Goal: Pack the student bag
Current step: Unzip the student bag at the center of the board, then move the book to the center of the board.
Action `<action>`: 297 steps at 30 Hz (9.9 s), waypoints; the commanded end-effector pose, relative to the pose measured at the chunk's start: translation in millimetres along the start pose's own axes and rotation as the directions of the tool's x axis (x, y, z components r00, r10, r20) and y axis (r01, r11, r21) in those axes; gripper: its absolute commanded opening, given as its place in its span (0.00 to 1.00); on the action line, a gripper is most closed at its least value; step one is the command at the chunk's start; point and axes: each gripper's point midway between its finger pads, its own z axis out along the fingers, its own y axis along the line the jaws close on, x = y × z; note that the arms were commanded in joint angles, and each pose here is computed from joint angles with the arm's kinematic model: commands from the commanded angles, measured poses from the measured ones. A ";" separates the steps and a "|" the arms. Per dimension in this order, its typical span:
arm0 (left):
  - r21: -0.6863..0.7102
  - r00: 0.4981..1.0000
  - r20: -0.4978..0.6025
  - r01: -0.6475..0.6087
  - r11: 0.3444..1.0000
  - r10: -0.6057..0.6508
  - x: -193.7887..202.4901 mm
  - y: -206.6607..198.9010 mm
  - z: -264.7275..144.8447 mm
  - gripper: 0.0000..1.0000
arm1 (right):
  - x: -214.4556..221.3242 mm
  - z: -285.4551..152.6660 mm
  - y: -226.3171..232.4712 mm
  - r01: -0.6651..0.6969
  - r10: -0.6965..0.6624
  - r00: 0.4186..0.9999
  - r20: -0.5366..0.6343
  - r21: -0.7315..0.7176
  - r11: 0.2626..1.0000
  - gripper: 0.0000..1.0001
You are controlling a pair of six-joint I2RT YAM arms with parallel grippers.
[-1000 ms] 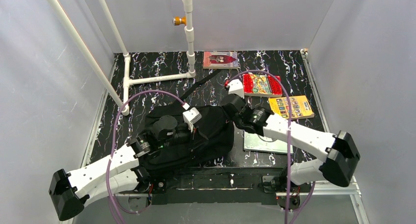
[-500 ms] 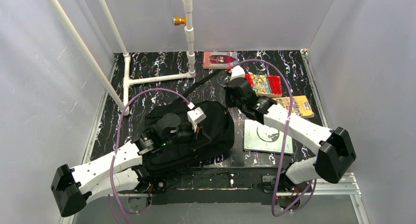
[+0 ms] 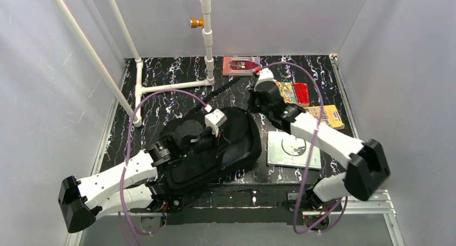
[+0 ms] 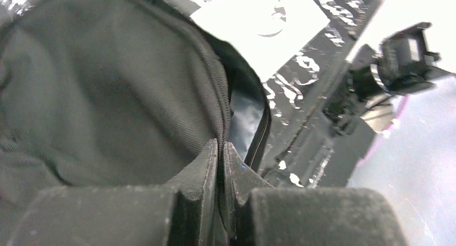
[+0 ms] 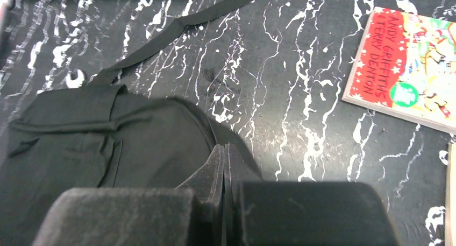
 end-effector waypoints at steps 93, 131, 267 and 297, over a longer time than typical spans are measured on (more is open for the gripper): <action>-0.090 0.998 -0.052 -0.041 0.995 0.036 1.6 7.6 47.9 0.00 | -40.6 -89.0 35.6 -0.127 0.141 0.989 0.035 -0.266 0.956 0.01; -0.168 0.992 -0.108 -0.081 0.982 0.064 -27.1 27.7 30.0 0.00 | -28.6 70.2 57.6 -0.147 0.048 0.950 -0.310 -0.304 0.941 0.02; -0.149 0.791 -0.311 0.507 0.849 -0.527 -41.6 59.5 225.3 0.20 | 150.8 -99.5 -189.0 -0.542 0.631 0.715 -0.300 0.334 0.772 0.91; -0.054 0.879 -0.346 0.332 0.942 -0.329 -18.2 10.3 188.4 0.66 | 165.2 -101.8 -211.1 -0.630 0.731 0.664 -0.155 0.411 0.659 0.60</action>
